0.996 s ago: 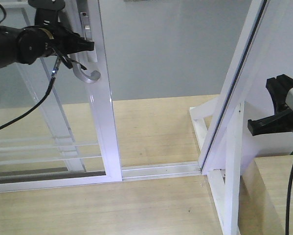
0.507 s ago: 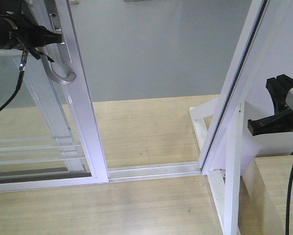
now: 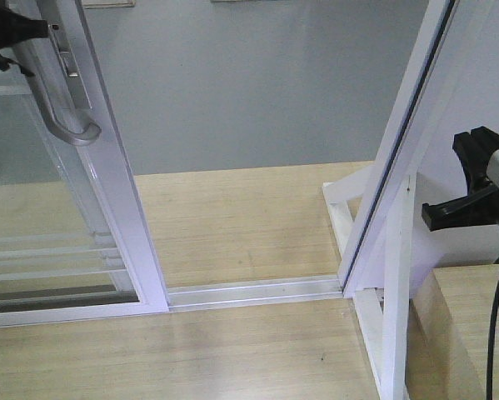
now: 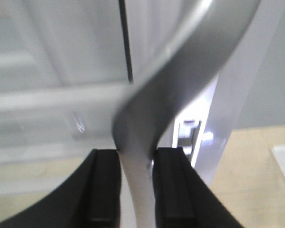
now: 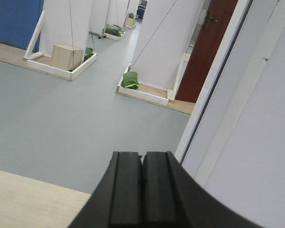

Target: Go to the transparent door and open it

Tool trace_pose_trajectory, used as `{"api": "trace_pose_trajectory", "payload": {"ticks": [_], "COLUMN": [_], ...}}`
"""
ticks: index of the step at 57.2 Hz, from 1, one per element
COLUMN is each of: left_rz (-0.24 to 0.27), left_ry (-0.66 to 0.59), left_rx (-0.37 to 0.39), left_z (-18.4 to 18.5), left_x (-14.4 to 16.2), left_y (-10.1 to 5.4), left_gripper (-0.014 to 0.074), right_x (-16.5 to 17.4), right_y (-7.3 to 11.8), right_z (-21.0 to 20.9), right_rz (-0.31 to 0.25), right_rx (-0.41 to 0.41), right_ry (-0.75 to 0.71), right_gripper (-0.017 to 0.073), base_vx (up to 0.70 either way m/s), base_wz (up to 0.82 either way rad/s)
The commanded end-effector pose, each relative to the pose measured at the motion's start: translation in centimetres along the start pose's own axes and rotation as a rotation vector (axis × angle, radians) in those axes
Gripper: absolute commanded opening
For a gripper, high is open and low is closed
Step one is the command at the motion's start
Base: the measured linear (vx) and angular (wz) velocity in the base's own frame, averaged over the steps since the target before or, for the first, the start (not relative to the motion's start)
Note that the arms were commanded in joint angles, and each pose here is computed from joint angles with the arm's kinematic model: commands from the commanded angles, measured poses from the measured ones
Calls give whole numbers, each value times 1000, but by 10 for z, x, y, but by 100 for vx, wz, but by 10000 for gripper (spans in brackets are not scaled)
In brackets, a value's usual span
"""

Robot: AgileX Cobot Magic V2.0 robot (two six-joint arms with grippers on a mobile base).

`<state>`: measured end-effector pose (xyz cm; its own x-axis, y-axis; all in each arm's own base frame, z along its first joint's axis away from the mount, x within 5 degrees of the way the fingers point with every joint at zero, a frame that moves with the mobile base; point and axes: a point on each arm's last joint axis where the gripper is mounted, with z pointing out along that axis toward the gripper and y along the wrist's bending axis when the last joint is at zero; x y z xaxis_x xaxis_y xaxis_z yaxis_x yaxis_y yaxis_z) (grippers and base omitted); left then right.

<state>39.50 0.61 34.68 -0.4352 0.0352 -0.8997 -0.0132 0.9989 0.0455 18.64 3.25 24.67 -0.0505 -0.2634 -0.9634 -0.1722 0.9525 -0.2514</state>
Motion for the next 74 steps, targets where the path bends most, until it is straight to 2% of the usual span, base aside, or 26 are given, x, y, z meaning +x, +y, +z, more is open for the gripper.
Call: {"api": "trace_pose_trajectory", "payload": {"ticks": [1, 15, 24, 31, 42, 50, 65, 74], "left_rz": [10, 19, 18, 20, 35, 75, 61, 10], "left_ry": [-333, -319, -311, -329, -364, -382, -359, -302], "left_rx": [-6, -12, -11, -8, -3, -3, -2, 8], "left_z": [-44, -80, -110, -133, -167, -189, -217, -232], "left_x": [-55, -56, -36, -11, 46, 86, 145, 167], "left_y": [3, 4, 4, 3, 1, -2, -3, -3], "left_gripper": [-6, -6, -6, -6, -6, -6, -6, -6], "right_x": [-17, -17, -17, -15, -13, -19, -30, -30], "right_y": [-6, -6, -6, -5, -4, -6, -8, -8], "right_z": [0, 0, 0, 0, 0, -9, -42, -69], "right_rz": [1, 2, 39, 105, 89, 92, 94, 95], "right_rx": [40, 40, 38, 25, 17, 16, 0, -23], "right_ry": [-115, -116, -116, -85, -58, -70, -58, -9], "right_gripper": [-6, -6, -6, -6, -6, -6, -6, -6], "base_vx": [0, 0, 0, 0, 0, 0, 0, 0], "base_wz": [0, 0, 0, 0, 0, 0, 0, 0]}}
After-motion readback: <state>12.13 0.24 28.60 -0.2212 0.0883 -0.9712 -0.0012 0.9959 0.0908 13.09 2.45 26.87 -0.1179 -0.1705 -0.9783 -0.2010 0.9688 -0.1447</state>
